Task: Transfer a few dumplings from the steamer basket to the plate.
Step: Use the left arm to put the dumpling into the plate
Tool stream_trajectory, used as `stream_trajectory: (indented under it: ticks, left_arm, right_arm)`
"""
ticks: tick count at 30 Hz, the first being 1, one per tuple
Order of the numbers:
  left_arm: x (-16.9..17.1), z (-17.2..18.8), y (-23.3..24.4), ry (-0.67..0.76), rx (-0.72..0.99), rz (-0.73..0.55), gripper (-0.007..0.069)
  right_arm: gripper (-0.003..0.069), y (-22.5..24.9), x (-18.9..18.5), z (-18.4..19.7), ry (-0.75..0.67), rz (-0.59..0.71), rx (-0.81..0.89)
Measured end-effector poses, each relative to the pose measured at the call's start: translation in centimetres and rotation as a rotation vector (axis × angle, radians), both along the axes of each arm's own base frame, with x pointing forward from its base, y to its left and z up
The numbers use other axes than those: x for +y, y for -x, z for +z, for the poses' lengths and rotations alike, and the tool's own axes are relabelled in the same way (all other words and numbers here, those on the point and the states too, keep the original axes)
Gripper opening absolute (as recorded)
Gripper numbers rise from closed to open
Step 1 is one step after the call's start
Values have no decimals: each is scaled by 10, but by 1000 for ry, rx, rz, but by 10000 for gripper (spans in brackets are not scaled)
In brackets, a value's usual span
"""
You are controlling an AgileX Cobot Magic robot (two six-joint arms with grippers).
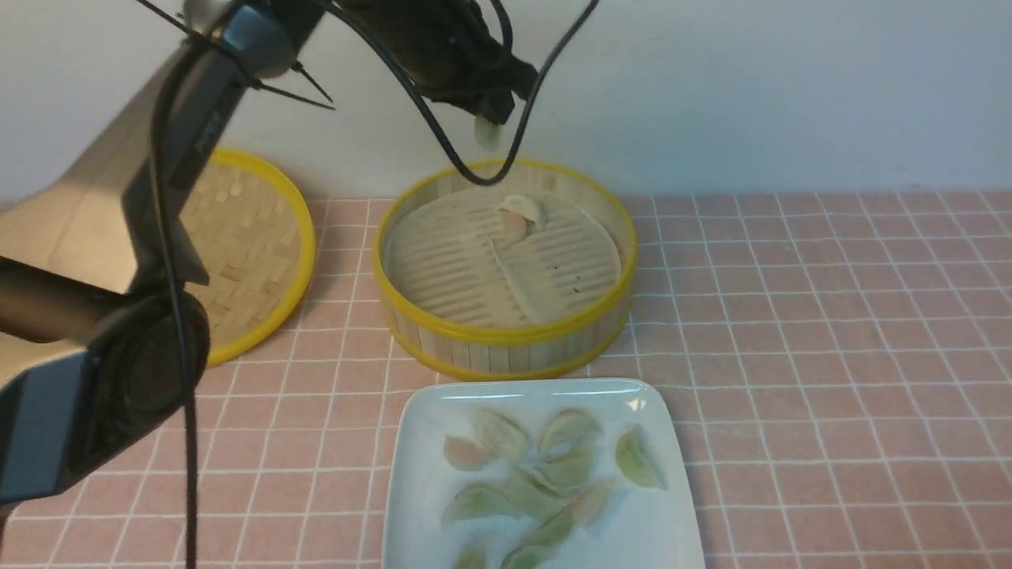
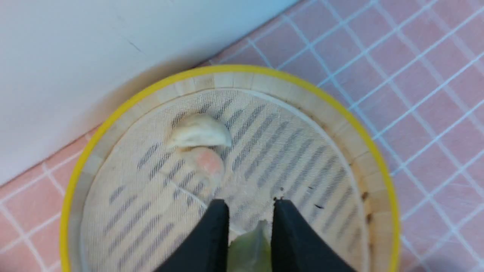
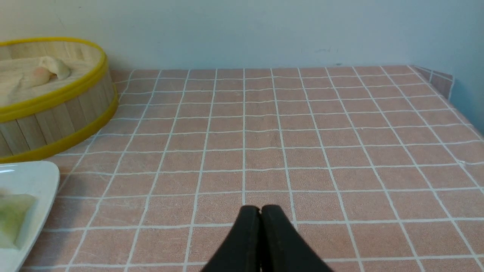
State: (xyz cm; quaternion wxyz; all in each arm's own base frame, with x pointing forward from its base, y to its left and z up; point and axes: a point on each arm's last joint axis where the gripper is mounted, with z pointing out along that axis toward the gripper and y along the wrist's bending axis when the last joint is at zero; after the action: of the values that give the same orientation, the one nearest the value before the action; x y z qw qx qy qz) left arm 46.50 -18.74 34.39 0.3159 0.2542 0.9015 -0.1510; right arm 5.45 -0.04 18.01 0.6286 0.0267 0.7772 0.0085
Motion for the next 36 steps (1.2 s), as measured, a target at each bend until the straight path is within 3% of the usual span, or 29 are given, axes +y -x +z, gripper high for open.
stream_trajectory:
  ticks: [4, 8, 12, 18, 26, 30, 32, 36]
  left_arm:
    - [11, 1, 33, -34, 120, 10, 123]
    - [23, -43, 75, -103, 347, -13, 123]
    - [26, -84, 97, -80, 450, -23, 123]
    - [7, -119, 96, -26, 396, -147, 123]
    - [-33, -163, 100, -67, 361, -345, 130]
    - [-38, -167, 102, -74, 359, -359, 222]
    - [-38, -166, 99, -64, 340, -336, 340]
    - [-41, -150, 88, -11, 321, -250, 461]
  right_arm:
    - [-10, 0, 0, 0, 0, 0, 0]
    - [-10, 0, 0, 0, 0, 0, 0]
    - [-10, 0, 0, 0, 0, 0, 0]
    - [-10, 0, 0, 0, 1, 0, 0]
    - [-10, 0, 0, 0, 15, 3, 0]
    - [-10, 0, 0, 0, 15, 3, 0]
    - [-10, 0, 0, 0, 15, 3, 0]
    - [-10, 0, 0, 0, 15, 3, 0]
